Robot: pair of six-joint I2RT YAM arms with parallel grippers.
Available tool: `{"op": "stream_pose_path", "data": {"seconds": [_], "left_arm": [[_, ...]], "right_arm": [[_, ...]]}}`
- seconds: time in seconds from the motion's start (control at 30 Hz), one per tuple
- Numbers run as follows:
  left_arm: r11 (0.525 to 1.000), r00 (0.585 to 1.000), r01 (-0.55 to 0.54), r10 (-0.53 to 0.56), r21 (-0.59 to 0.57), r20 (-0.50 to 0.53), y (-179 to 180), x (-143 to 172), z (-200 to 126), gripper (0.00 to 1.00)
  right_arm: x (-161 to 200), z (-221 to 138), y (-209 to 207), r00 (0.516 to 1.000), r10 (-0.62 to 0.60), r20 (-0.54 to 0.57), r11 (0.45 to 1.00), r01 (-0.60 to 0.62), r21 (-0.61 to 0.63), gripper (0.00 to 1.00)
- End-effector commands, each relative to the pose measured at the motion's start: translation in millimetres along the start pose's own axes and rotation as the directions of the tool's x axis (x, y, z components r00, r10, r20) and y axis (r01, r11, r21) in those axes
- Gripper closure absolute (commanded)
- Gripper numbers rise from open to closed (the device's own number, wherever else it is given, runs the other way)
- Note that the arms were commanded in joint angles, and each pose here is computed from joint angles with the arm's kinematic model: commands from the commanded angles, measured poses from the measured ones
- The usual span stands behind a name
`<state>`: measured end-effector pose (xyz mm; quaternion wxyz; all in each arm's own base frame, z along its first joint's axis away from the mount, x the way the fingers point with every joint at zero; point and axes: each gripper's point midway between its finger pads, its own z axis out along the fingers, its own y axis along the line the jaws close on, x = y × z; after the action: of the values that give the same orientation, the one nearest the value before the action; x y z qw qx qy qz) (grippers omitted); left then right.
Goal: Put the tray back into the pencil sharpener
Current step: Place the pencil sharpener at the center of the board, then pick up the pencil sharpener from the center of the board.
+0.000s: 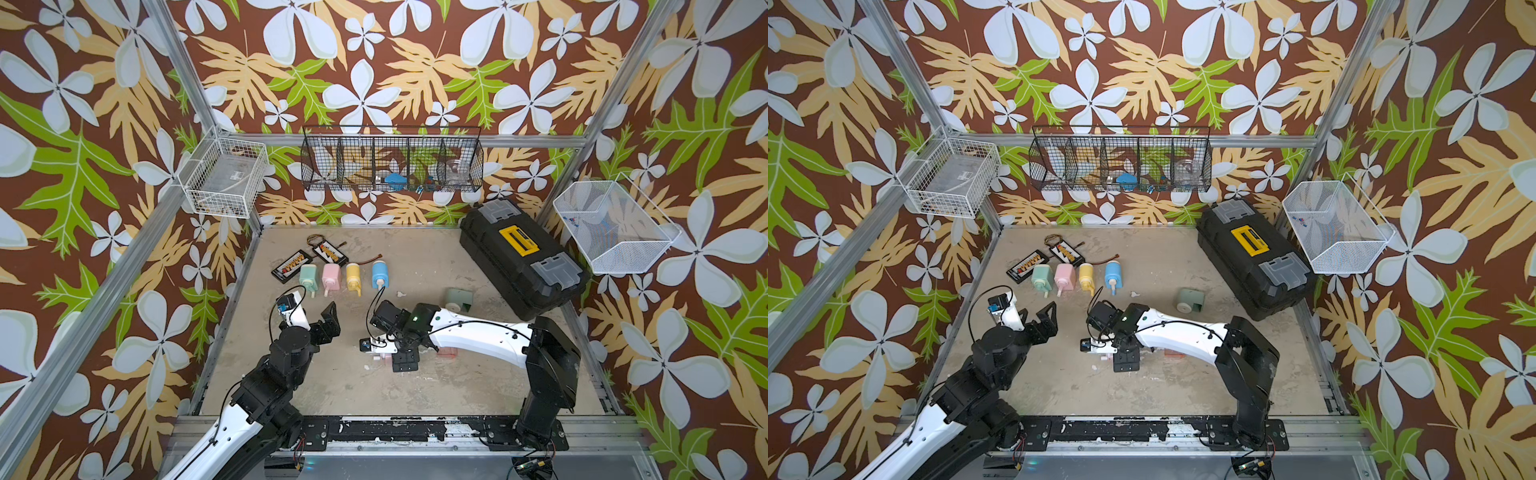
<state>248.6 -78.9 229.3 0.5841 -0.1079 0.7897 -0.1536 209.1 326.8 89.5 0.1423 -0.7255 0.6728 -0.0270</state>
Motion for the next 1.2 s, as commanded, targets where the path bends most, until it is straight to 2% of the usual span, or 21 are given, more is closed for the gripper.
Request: {"op": "stream_pose_path", "data": {"seconds": [0.0, 0.07, 0.13, 0.23, 0.3, 0.33, 0.43, 0.53, 0.57, 0.63, 0.7, 0.73, 0.83, 0.97, 1.07, 1.17], "left_arm": [[0.988, 0.993, -0.118, 0.117, 0.102, 0.017, -23.4, -11.6, -1.6, 0.07], [0.968, 0.986, -0.163, 0.163, 0.188, 0.016, -40.8, -13.0, -4.0, 0.02], [0.923, 0.974, -0.22, 0.227, 0.317, 0.016, -65.0, -9.7, -8.7, 0.02], [0.828, 0.941, -0.301, 0.34, 0.473, 0.003, -93.6, 2.5, -15.9, 0.02], [0.753, 0.904, -0.369, 0.428, 0.545, 0.021, -106.1, 10.0, -20.5, 0.02], [0.716, 0.887, -0.395, 0.459, 0.576, 0.037, -111.5, 12.3, -23.9, 0.02], [0.579, 0.816, -0.456, 0.575, 0.676, 0.059, -123.7, 33.4, -31.6, 0.02], [0.46, 0.735, -0.453, 0.677, 0.764, 0.028, -127.1, 65.2, -34.3, 0.04], [0.427, 0.704, -0.441, 0.71, 0.79, 0.008, -125.8, 77.9, -33.9, 0.04], [0.379, 0.654, -0.419, 0.756, 0.825, -0.015, -124.0, 95.1, -33.0, 0.04], [0.362, 0.626, -0.409, 0.779, 0.837, -0.031, -122.9, 104.9, -27.7, 0.03], [0.35, 0.612, -0.405, 0.79, 0.845, -0.035, -122.5, 110.2, -25.6, 0.03], [0.322, 0.565, -0.412, 0.824, 0.852, -0.039, -121.4, 122.4, -17.4, 0.03], [0.272, 0.462, -0.412, 0.885, 0.869, -0.058, -115.1, 147.1, -12.5, 0.03], [0.242, 0.416, -0.414, 0.908, 0.878, -0.054, -111.5, 158.6, -8.1, 0.03], [0.216, 0.383, -0.418, 0.923, 0.883, -0.044, -112.1, 164.6, -3.1, 0.02]], "right_arm": [[-9.6, -21.8, -4.9, 0.996, 0.059, 0.074, 0.998, -0.061, 0.02, 0.03], [-14.1, -41.1, -5.5, 0.985, 0.107, 0.136, 0.994, -0.111, 0.022, 0.03], [-20.3, -64.6, -11.3, 0.957, 0.173, 0.231, 0.981, -0.188, 0.047, 0.04], [-16.1, -100.3, -36.8, 0.858, 0.326, 0.398, 0.901, -0.409, 0.144, 0.07], [-0.1, -117.6, -50.6, 0.719, 0.477, 0.506, 0.773, -0.617, 0.149, 0.11], [8.8, -119.3, -50.8, 0.665, 0.526, 0.53, 0.724, -0.677, 0.132, 0.13], [54.2, -118.9, -51.4, 0.394, 0.725, 0.566, 0.441, -0.895, 0.058, 0.23], [108.1, -94.8, -38.7, 0.09, 0.886, 0.456, 0.125, -0.991, -0.048, 0.32], [121.3, -81.8, -30.7, 0.006, 0.921, 0.389, 0.045, -0.995, -0.092, 0.33], [133.3, -63.4, -18.8, -0.073, 0.957, 0.28, -0.023, -0.984, -0.179, 0.35], [148.3, -50.8, -11.5, -0.106, 0.97, 0.217, -0.066, -0.981, -0.185, 0.35], [154.0, -46.6, -9.6, -0.103, 0.974, 0.202, -0.067, -0.982, -0.176, 0.35], [168.5, -35.9, -7.9, -0.081, 0.982, 0.169, -0.06, -0.99, -0.126, 0.35], [178.4, -21.7, -9.4, -0.024, 0.993, 0.119, -0.018, -0.998, -0.053, 0.38], [180.5, -11.6, -13.8, 0.0, 0.995, 0.1, 0.002, -1.0, -0.023, 0.44], [187.2, -3.4, -15.3, 0.003, 0.997, 0.08, 0.002, -1.0, 0.022, 0.53]]}}
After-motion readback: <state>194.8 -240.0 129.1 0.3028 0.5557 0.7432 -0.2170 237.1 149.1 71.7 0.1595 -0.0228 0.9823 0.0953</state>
